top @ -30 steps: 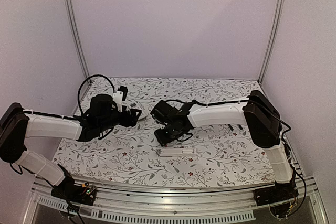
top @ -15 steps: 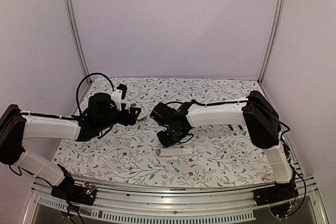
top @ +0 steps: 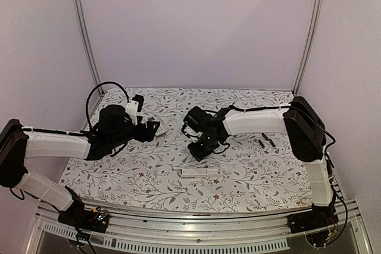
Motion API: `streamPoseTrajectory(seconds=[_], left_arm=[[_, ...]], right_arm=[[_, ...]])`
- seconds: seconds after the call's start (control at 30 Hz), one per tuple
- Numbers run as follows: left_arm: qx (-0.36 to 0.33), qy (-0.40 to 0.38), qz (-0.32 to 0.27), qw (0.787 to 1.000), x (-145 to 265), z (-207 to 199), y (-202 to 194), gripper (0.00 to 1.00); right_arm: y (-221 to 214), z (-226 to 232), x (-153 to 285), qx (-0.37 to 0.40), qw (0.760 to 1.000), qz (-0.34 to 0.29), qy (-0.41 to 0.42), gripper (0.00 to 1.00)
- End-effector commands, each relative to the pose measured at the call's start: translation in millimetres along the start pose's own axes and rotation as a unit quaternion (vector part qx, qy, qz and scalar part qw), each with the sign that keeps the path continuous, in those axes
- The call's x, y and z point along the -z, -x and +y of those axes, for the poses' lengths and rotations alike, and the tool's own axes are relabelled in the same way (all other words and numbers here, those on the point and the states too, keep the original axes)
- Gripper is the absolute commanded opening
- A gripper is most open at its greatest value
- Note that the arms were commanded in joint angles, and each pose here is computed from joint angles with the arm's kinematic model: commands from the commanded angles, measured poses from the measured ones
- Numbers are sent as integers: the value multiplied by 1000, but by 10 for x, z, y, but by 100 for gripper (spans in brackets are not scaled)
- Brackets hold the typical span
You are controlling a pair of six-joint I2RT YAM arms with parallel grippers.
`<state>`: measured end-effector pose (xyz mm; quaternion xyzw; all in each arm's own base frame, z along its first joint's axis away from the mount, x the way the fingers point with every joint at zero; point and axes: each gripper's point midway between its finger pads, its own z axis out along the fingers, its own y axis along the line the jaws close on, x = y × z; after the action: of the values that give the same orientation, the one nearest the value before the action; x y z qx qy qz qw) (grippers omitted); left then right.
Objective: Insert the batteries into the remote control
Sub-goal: Pick up the battery at the center of the board.
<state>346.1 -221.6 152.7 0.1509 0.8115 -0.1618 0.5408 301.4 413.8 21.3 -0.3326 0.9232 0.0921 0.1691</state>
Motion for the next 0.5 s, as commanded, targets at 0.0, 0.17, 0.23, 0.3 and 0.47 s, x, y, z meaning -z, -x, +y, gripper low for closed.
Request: streamPoseTrajectory(seconds=[0.0, 0.17, 0.23, 0.3, 0.47], left_arm=[[-6, -2, -16, 1000, 37, 2, 90, 84], [-8, -2, -17, 1000, 38, 3, 97, 84], [-8, -3, -17, 1000, 37, -3, 97, 84], [-8, -5, -17, 1000, 35, -11, 94, 84], [-9, -5, -16, 1000, 30, -9, 84, 84]], right_arm=[[117, -21, 364, 84, 995, -35, 37, 0], [-26, 95, 685, 185, 978, -55, 84, 0], [-113, 163, 823, 219, 968, -64, 108, 0], [-203, 197, 924, 253, 957, -69, 121, 0], [-400, 49, 821, 295, 951, -35, 88, 0]])
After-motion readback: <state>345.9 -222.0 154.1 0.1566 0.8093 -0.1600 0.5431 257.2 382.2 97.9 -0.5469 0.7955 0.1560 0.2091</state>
